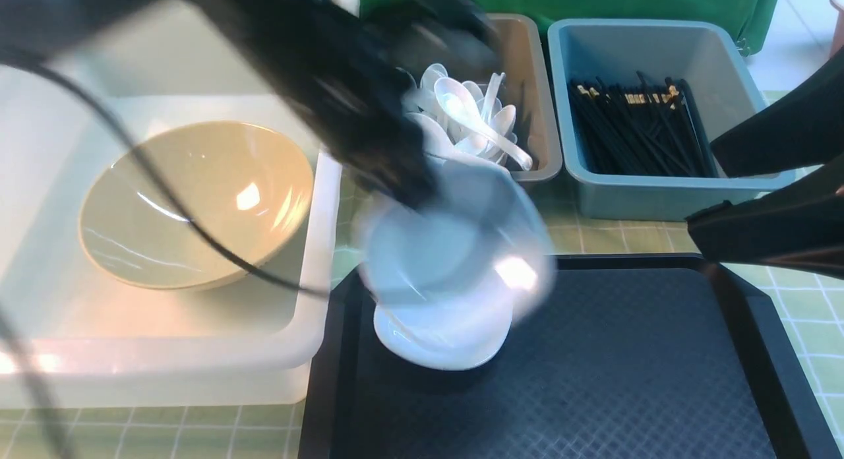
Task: On green table put chopsticks spoon bowls plates into blue grey white boxes.
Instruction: 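Place the white bowl into the white bin with the other dishes with the left gripper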
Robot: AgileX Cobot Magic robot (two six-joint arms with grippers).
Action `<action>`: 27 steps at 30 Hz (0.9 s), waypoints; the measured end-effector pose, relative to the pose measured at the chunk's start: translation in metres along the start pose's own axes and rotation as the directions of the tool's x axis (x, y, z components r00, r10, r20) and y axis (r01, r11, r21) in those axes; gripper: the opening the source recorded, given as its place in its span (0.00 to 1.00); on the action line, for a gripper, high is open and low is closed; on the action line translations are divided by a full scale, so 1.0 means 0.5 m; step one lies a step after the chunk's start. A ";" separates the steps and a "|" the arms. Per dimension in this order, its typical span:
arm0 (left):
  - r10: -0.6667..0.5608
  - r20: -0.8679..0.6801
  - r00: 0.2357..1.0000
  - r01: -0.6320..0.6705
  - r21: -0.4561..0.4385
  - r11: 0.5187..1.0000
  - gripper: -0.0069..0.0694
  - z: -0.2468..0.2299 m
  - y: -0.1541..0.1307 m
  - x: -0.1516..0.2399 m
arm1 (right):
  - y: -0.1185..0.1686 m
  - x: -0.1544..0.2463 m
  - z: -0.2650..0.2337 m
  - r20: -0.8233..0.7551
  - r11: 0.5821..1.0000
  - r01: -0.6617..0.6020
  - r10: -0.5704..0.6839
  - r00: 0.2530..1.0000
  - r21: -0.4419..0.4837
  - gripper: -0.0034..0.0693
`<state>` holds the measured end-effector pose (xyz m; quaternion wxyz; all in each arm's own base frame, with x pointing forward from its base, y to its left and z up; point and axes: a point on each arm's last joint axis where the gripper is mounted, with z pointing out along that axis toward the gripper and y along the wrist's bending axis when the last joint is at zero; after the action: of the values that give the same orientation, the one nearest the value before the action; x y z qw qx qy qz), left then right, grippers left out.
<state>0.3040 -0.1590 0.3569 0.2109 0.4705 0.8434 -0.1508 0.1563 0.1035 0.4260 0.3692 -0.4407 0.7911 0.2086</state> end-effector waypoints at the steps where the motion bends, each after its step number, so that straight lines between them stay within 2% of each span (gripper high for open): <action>1: -0.079 0.018 0.997 0.079 -0.046 0.996 0.11 -0.029 0.031 0.021 | 0.000 0.000 0.000 0.001 1.000 0.000 0.000 1.000 -0.002 0.72; 2: -0.127 0.032 0.991 0.129 -0.071 0.989 0.11 -0.047 0.050 0.035 | 0.000 -0.001 0.000 0.003 1.000 -0.001 0.001 1.000 -0.002 0.72; 3: -0.255 0.071 0.964 0.263 -0.138 0.955 0.11 -0.093 0.103 0.080 | 0.001 -0.002 0.000 0.008 1.000 -0.003 0.003 1.000 -0.004 0.72; 4: -0.302 0.089 0.949 0.313 -0.163 0.936 0.11 -0.116 0.130 0.107 | 0.001 -0.002 0.000 0.010 1.000 -0.004 0.004 1.000 -0.006 0.72; 6: -0.457 0.155 0.876 0.481 -0.230 0.846 0.11 -0.170 0.186 0.175 | 0.001 -0.003 0.000 0.014 1.000 -0.004 0.004 1.000 -0.007 0.72; 7: -0.547 0.203 0.812 0.583 -0.256 0.771 0.11 -0.204 0.220 0.227 | 0.001 -0.003 0.000 0.014 1.000 -0.003 0.003 1.000 -0.008 0.72; 8: -0.589 0.230 0.774 0.632 -0.261 0.729 0.11 -0.220 0.235 0.253 | 0.001 -0.003 0.000 0.015 1.000 -0.002 0.002 1.000 -0.008 0.72; 9: -0.667 0.283 0.689 0.724 -0.269 0.635 0.11 -0.251 0.261 0.310 | 0.001 -0.003 0.000 0.015 1.000 -0.002 0.002 1.000 -0.008 0.72; 10: -0.689 0.303 0.659 0.753 -0.266 0.602 0.11 -0.262 0.268 0.328 | 0.001 -0.003 0.000 0.015 1.000 -0.002 0.002 1.000 -0.008 0.72; 11: -0.749 0.360 0.557 0.830 -0.264 0.490 0.11 -0.294 0.286 0.392 | 0.001 -0.003 0.000 0.015 1.000 -0.002 0.002 1.000 -0.008 0.72; 12: -0.776 0.387 0.497 0.867 -0.261 0.425 0.11 -0.308 0.291 0.428 | 0.001 -0.003 0.000 0.015 1.000 -0.002 0.002 1.000 -0.008 0.72; 13: -0.806 0.418 0.420 0.905 -0.262 0.335 0.11 -0.329 0.293 0.481 | 0.001 -0.003 0.000 0.015 1.000 -0.002 0.002 1.000 -0.007 0.72; 14: -0.809 0.421 0.411 0.909 -0.263 0.325 0.11 -0.331 0.293 0.488 | 0.001 -0.003 0.000 0.015 1.000 -0.001 0.001 1.000 -0.007 0.72; 15: -0.827 0.438 0.352 0.931 -0.258 0.259 0.11 -0.342 0.291 0.526 | 0.001 -0.004 0.000 0.020 1.000 0.003 -0.003 1.000 -0.005 0.72; 18: -0.849 0.436 0.299 0.947 -0.248 0.206 0.11 -0.335 0.288 0.562 | -0.001 -0.006 0.000 0.033 1.000 0.004 -0.005 0.999 0.005 0.72; 19: -0.852 0.433 0.295 0.948 -0.246 0.203 0.11 -0.331 0.288 0.564 | -0.001 -0.007 0.000 0.037 1.000 0.004 -0.004 0.999 0.007 0.72; 23: -0.868 0.391 0.306 0.942 -0.259 0.215 0.11 -0.299 0.298 0.565 | -0.003 -0.008 0.000 0.044 1.000 0.004 -0.005 0.999 0.015 0.72; 27: -0.893 0.276 0.355 0.897 -0.370 0.242 0.11 -0.248 0.319 0.554 | -0.003 -0.008 0.000 0.045 1.000 0.005 -0.006 0.999 0.014 0.72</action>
<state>0.2845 0.1811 0.3175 0.1959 -0.1589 0.9668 -0.0401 0.1587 0.1050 0.4292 0.3905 -0.4355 0.7829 0.2119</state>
